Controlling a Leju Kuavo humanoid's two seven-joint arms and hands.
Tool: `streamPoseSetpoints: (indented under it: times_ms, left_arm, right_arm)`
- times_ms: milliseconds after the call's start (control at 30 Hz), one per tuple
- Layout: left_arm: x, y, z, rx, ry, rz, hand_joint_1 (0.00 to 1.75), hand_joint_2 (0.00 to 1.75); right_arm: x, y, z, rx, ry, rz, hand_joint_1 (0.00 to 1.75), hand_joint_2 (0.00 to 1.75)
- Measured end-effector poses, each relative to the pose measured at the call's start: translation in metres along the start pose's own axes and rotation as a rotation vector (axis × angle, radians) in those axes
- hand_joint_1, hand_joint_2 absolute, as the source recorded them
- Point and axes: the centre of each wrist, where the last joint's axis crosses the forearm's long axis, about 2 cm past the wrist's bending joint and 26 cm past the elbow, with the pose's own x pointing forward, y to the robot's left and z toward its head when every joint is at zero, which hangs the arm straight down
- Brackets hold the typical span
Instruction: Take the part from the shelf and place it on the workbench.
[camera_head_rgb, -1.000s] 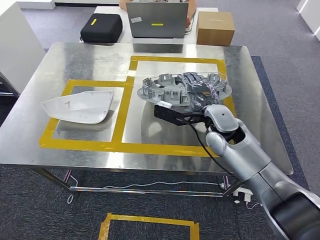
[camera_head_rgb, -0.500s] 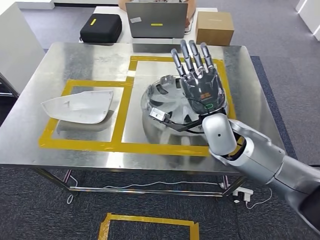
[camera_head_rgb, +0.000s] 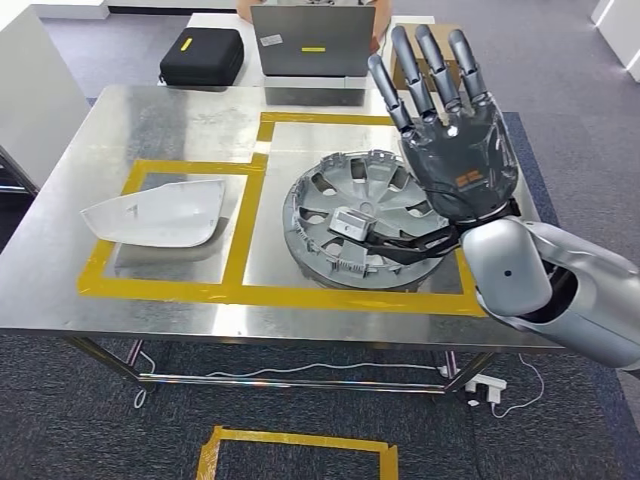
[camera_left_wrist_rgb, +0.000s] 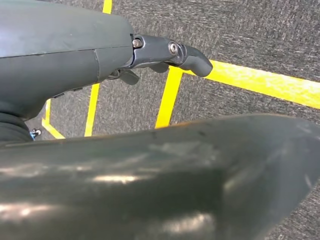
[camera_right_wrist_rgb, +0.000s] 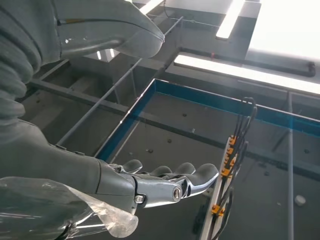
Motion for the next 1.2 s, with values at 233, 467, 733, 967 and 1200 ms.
streamPoseSetpoints:
  times_ms: [233,467,733,967,1200]
  left_arm:
    - [0.0,0.0,0.0,-0.001,-0.002,-0.002,0.0,0.0]
    - [0.001,-0.001,0.0,-0.002,-0.004,-0.002,0.0,0.0]
    - [0.002,-0.005,0.0,0.001,-0.007,0.008,0.0,0.0]
    - [0.003,-0.007,0.0,0.006,-0.008,0.019,0.0,0.0]
    - [0.002,-0.008,0.001,0.011,-0.013,0.023,0.0,0.0]
  right_arm:
    - [-0.009,-0.008,0.011,-0.033,0.023,-0.04,0.0,1.75]
    - [-0.02,-0.012,0.018,-0.051,0.071,-0.065,0.0,1.75]
    - [-0.025,-0.01,0.033,-0.03,0.079,-0.071,0.0,1.75]
    - [-0.027,-0.008,0.043,-0.024,0.105,-0.098,0.0,1.75]
    - [-0.029,-0.012,0.061,-0.02,0.137,-0.138,0.0,1.75]
